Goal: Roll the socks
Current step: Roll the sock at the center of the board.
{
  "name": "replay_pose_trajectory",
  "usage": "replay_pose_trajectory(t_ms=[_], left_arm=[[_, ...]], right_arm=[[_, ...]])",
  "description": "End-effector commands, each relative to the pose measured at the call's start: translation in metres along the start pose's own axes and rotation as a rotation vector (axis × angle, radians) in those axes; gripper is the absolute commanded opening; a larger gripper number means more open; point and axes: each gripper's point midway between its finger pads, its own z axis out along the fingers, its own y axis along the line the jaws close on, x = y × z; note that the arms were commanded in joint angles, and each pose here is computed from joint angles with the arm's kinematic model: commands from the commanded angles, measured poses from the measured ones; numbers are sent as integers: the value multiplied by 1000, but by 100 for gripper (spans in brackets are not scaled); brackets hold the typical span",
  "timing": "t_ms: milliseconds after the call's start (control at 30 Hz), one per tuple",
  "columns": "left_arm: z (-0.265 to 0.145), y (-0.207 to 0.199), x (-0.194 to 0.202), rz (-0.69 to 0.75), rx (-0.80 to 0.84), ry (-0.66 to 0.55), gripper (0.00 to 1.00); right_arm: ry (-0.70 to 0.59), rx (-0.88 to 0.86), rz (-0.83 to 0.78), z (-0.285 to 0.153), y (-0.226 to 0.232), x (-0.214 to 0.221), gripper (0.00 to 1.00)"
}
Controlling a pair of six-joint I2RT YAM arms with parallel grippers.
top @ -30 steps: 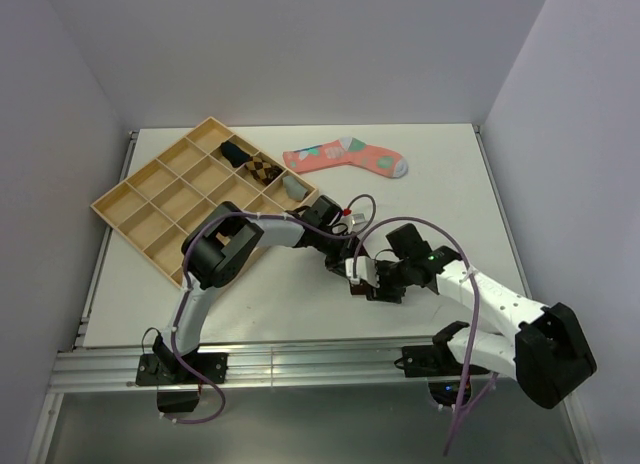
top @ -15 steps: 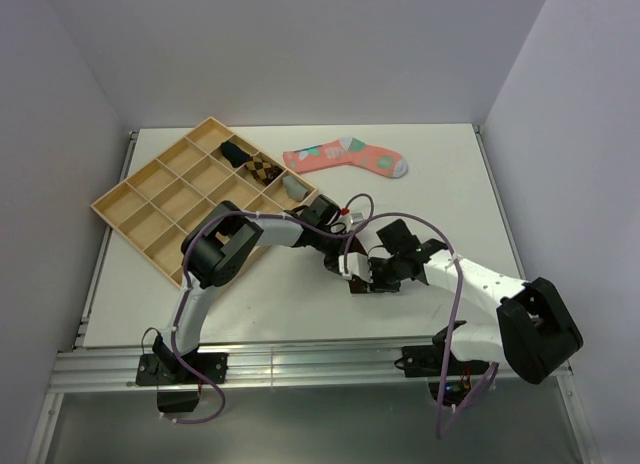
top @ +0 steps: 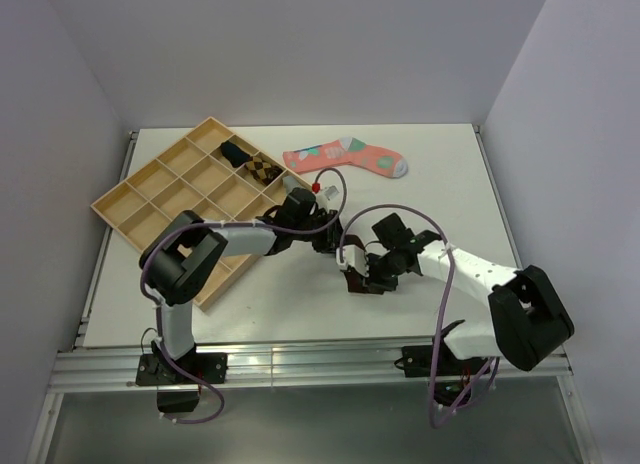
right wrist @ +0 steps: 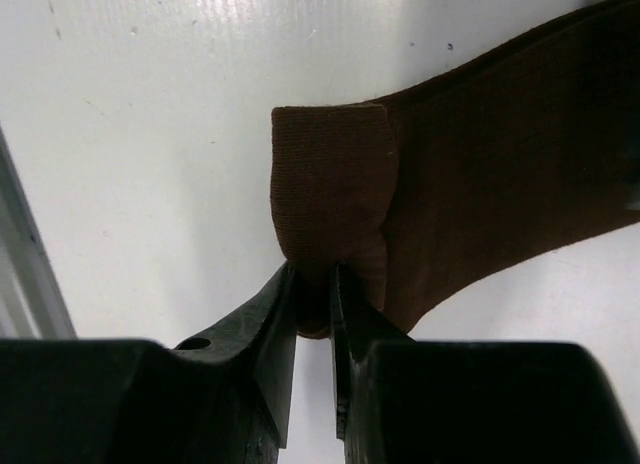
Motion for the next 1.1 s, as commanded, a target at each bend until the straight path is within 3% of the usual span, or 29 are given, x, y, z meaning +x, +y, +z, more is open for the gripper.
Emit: replay_pose_trajectory(t_ms=[0,67,167,367,767,1067], left_arm=[[-17,-12,-32,21,6,-212,25],[-23,-6,-37,20,-33,-278,24],[-24,20,-27,-23,-111,-284,19],[-10,32,-11,-52,-113,-236,14],[27,52,17,-58,-106,-102,12],[15,51,11,-20,-115,-163,18]], right_arm=[[60,-132,116,0,28,11,18],[62,-148,134,-2,25,5,18],[79,-209,169,-7,28,-1,18],[88,-252,235,-9,23,-11,19],[108,-439,468,-1,-1,-21,19],[153,-514,656,17,-22,-2,18]])
